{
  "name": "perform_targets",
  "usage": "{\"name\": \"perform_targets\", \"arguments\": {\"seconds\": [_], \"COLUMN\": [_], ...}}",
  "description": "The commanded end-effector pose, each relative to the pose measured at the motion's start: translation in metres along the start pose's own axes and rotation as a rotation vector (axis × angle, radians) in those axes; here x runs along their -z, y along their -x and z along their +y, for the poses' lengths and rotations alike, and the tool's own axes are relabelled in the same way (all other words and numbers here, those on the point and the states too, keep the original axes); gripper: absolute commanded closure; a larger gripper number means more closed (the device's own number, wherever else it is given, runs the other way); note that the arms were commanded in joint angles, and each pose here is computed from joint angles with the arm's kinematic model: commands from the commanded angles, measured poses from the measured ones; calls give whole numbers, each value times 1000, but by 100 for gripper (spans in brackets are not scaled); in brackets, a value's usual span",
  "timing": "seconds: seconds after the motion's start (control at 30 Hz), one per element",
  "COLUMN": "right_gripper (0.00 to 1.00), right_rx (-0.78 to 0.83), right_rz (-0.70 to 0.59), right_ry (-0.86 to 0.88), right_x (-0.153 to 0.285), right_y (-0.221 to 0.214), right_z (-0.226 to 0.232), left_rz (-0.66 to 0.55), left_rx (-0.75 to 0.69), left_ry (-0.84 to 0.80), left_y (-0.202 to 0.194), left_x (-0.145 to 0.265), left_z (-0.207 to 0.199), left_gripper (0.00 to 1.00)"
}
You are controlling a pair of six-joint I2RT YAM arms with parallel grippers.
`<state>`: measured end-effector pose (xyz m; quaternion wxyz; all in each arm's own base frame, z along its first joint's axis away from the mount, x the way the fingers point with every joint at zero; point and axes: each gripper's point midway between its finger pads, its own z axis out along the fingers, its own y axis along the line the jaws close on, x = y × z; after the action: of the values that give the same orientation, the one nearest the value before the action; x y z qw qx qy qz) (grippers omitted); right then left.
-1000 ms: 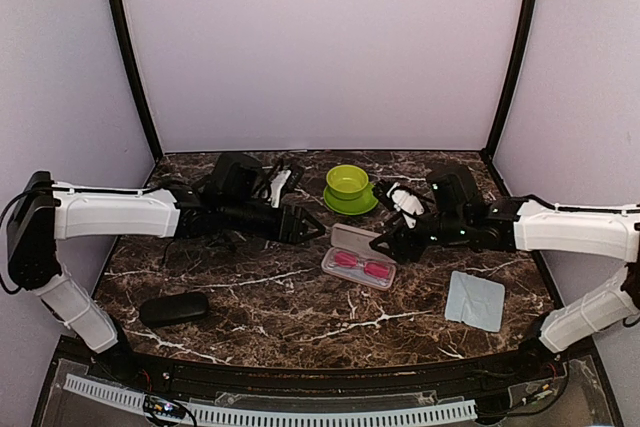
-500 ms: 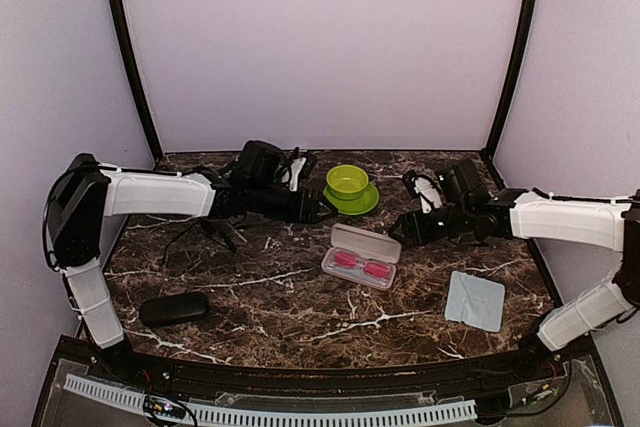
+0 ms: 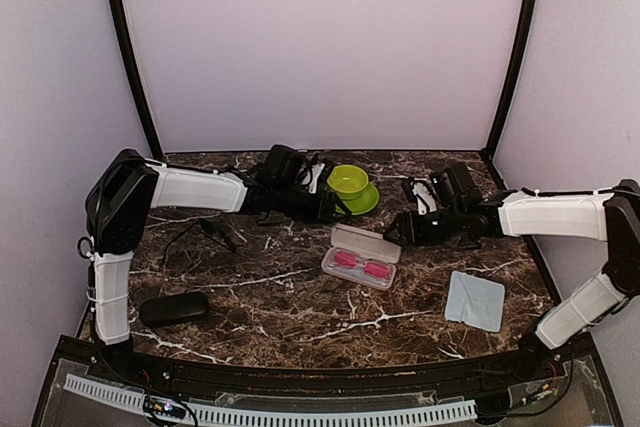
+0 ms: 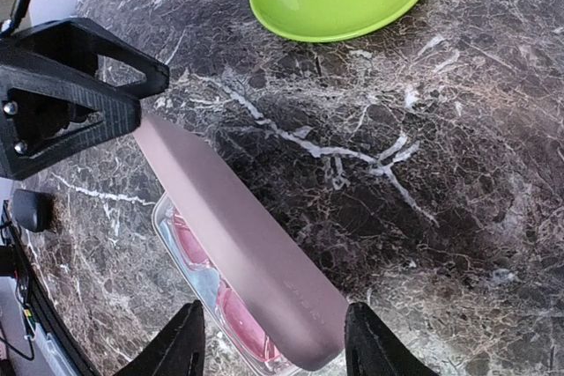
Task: Organize the sunglasses
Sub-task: Place the sunglasses in the sunglasses case, then hold the case with sunglasses at the center of the board.
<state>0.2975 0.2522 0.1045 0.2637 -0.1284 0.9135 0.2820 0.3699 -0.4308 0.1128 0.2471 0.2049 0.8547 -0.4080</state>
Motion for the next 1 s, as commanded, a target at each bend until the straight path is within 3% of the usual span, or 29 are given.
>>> {"name": "perform_targets", "arguments": {"seconds": [0.0,0.17,0.27,0.43,0.77,0.97], "right_gripper": [46,43,37,34,38,39], "right_rx": [-22,-1,33,83,110,110], "right_rz": [-34,-38,-43,-16,33,43], "right_ry": [49,49,40,48,71,77], "right_x": [-2,-1,1,-2,-16,-20], "right_y": [11,12,15,18,19,16], "right_z": [8,9,9,12,16,16], "left_rz": [-2,-10,-79,-87,5,19], "left_rx": [-18,-35,-89,-146,-267,-210], "left_ry": [-37,-29,2,55,227,313], "left_y": [9,-1,-3,-34,-98,-108], "left_x": [1,11,33,54,37,24], "left_z": [-9,-8,-10,-5,3,10], "left_gripper": [47,44,40,39,38,38]}}
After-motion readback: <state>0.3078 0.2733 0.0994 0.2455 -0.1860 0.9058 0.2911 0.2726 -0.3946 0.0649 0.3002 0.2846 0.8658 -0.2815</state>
